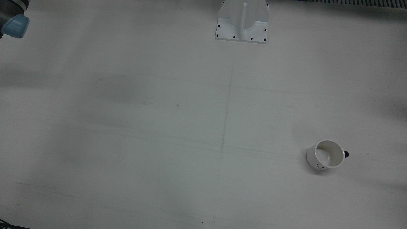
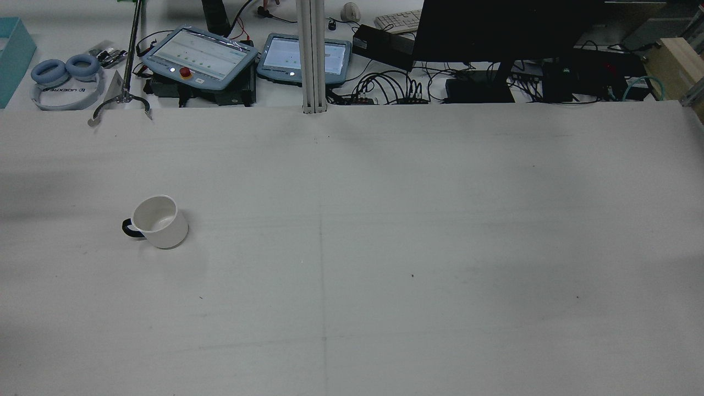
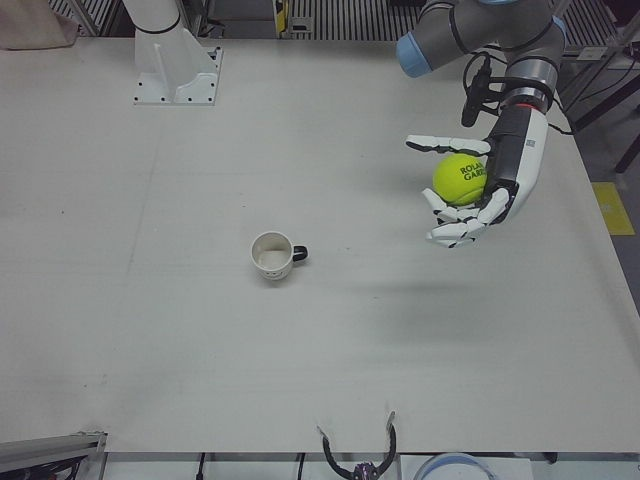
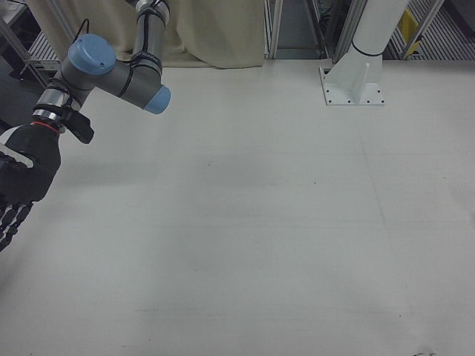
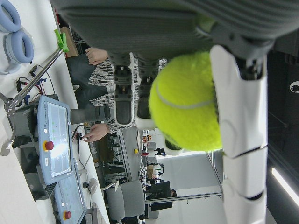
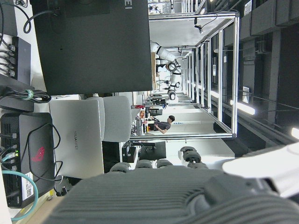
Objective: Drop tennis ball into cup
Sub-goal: 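Carry the tennis ball in the left hand toward the white mug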
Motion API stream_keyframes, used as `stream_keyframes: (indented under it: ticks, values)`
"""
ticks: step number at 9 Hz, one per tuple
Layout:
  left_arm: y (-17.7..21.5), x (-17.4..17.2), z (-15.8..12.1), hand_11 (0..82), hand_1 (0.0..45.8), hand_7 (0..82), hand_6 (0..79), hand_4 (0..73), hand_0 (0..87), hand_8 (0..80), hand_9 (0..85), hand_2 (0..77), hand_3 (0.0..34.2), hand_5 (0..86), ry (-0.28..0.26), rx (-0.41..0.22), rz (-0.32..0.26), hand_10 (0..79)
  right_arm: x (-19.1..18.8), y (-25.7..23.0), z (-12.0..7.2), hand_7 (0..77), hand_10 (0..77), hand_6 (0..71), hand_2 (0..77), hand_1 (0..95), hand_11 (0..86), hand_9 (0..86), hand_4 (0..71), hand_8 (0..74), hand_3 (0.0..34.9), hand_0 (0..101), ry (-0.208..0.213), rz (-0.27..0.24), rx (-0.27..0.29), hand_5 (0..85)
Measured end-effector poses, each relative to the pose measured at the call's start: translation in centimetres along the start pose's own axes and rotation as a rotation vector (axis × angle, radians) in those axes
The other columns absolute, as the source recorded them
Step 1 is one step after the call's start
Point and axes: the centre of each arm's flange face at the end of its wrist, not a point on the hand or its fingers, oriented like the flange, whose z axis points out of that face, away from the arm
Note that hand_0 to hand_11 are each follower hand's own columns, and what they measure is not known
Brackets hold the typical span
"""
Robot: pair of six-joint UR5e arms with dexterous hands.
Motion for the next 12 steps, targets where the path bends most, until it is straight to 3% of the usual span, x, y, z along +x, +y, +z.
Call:
stream_keyframes:
  ticks: [1,7,9,12]
  values:
    - [0.0,0.0,0.0,34.9,24.0,36.5,68.2,24.5,56.0,46.9,59.5,4.9,0.0,23.5,0.000,0.000,0.000,23.5,0.0,0.0,0.0,0.5,0.0,0.0,0.5,0.5,0.5,0.0,0.0,0.0,0.0,0,-0.001,0.000,0.000,0.0]
    - [0.4,0.1,0.0,34.9,23.5,37.1,68.7,24.5,55.9,46.9,61.1,6.5,0.0,22.9,0.002,-0.007,0.001,23.5,0.0,0.0,0.0,0.0,0.0,0.0,0.5,0.5,0.5,0.0,0.0,0.0,0.0,0,0.000,0.000,0.000,0.0]
    - [1.3,-3.5,2.0,34.9,22.9,37.6,68.7,24.5,56.0,46.9,61.1,4.9,0.0,21.8,-0.065,-0.032,-0.014,23.5,0.0,0.0,0.0,0.0,0.0,0.0,0.5,0.5,0.5,0.0,0.0,0.0,0.0,0,0.000,0.000,0.000,0.0]
    - [2.8,-11.8,8.1,34.9,22.9,37.6,68.7,26.7,53.6,46.9,60.5,5.5,0.0,21.8,-0.210,-0.075,-0.050,23.5,0.0,0.0,0.0,0.0,0.0,0.0,0.5,0.5,0.5,0.0,0.0,0.0,0.0,0,0.000,0.000,-0.001,0.0]
